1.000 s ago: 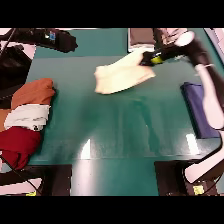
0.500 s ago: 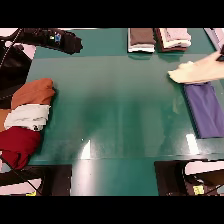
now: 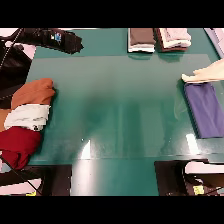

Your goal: Fold the shirts.

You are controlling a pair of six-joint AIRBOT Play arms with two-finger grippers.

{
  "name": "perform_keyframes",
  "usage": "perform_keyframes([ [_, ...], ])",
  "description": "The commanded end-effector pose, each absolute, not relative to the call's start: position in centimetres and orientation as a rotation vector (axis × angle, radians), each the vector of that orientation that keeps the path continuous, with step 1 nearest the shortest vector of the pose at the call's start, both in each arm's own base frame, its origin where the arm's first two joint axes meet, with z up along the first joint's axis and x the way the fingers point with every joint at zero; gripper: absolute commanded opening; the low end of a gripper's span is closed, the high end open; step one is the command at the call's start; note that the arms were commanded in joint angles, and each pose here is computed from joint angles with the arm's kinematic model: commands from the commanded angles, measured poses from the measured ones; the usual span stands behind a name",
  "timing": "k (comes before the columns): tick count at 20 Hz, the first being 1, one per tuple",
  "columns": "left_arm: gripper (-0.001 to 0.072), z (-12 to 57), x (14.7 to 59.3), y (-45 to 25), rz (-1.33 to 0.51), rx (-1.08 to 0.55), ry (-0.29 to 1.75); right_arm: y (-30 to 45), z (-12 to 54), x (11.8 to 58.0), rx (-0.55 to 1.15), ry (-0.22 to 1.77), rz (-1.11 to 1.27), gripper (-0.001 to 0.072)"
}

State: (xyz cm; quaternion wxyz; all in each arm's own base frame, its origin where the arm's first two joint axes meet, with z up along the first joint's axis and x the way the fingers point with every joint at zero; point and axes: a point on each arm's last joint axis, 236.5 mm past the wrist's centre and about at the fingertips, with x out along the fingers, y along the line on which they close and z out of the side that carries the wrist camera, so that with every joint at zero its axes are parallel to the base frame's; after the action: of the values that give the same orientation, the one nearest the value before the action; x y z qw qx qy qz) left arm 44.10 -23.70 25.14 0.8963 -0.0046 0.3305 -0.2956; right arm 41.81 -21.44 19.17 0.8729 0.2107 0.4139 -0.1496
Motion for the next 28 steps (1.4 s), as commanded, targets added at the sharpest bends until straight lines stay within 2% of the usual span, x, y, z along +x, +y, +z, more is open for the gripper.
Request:
perform_keyframes([
  [1,0.0022,25.1,44.0,-23.7,-0.613,-0.009,0.689,-20.6,20.3,39.8,0.446,0.889,-0.32,0.0017],
  [6,0.0022,24.7,43.8,-23.7,-0.616,-0.003,0.706,-19.3,19.1,37.9,0.466,0.991,-0.299,0.0018],
  [15,0.0022,24.6,43.6,-23.6,-0.62,0.007,0.714,-21.1,17.1,33.4,0.451,1.163,-0.455,0.0019],
  [17,0.0022,24.6,43.6,-23.6,-0.622,0.013,0.712,-21.4,16.7,32.0,0.442,1.213,-0.491,0.0038],
  [19,0.0022,24.6,43.6,-23.6,-0.626,0.025,0.708,-21.7,16.5,30.8,0.436,1.255,-0.524,0.0408],
  [20,0.0022,24.5,43.6,-23.6,-0.626,0.025,0.708,-21.8,16.4,30.4,0.448,1.267,-0.529,0.0525],
  [21,0.0022,24.6,43.6,-23.6,-0.626,0.025,0.708,-21.9,16.3,29.8,0.461,1.281,-0.536,0.056],
  [25,0.0022,24.6,43.6,-23.6,-0.629,0.031,0.705,-21.8,16.5,29.8,0.497,1.263,-0.542,0.0549],
  [28,0.0023,24.6,43.6,-23.6,-0.629,0.03,0.706,-18.2,18.4,33.8,0.506,1.136,-0.369,0.0548],
])
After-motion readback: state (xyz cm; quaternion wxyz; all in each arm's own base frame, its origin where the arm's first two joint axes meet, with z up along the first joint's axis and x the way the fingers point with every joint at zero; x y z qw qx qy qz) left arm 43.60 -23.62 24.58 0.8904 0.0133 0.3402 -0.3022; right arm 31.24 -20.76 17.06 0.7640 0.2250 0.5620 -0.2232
